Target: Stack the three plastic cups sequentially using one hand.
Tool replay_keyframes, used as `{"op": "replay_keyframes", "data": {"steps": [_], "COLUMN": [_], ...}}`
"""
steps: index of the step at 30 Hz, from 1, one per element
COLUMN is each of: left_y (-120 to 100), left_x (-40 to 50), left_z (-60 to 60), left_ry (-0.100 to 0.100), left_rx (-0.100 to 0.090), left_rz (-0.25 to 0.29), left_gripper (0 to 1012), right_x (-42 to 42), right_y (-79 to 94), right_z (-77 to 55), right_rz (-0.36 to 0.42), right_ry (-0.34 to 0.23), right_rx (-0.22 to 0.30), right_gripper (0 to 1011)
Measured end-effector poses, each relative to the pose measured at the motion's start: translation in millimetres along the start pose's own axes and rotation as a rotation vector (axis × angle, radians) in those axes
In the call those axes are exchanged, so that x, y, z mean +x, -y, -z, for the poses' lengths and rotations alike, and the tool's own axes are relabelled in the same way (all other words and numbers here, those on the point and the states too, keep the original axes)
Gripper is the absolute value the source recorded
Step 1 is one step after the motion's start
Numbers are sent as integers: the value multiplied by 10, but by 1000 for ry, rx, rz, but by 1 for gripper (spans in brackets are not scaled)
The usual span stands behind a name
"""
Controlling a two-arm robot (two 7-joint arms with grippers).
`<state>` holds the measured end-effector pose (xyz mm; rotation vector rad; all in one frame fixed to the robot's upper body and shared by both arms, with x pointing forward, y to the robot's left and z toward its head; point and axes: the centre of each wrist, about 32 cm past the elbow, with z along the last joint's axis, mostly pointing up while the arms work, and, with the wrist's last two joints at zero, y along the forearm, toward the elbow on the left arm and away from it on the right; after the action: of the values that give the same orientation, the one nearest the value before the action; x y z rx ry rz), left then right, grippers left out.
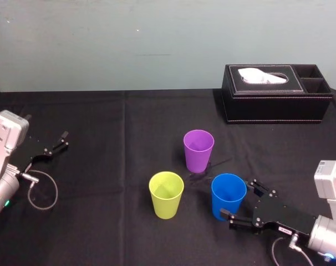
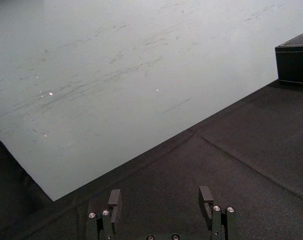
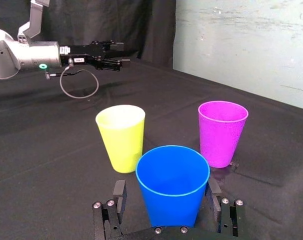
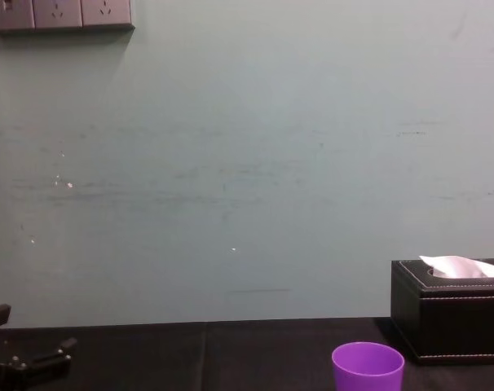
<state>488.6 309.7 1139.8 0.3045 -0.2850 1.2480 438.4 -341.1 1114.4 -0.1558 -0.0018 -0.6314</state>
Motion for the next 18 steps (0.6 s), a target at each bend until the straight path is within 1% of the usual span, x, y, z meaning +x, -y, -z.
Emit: {"op": "replay_keyframes", "data": {"steps": [18], "left_y": [0], "left_x": [0], "left_z": [0], "left_ry": [0], "left_rx": [0], "left_rz": [0], "left_gripper": [1010], "right_x": [23], "right_y": [-242], "right_z": [-15], "right_rz": [0], "right_ry": [32], "right_rx": [-5], "right_gripper": [1003]}}
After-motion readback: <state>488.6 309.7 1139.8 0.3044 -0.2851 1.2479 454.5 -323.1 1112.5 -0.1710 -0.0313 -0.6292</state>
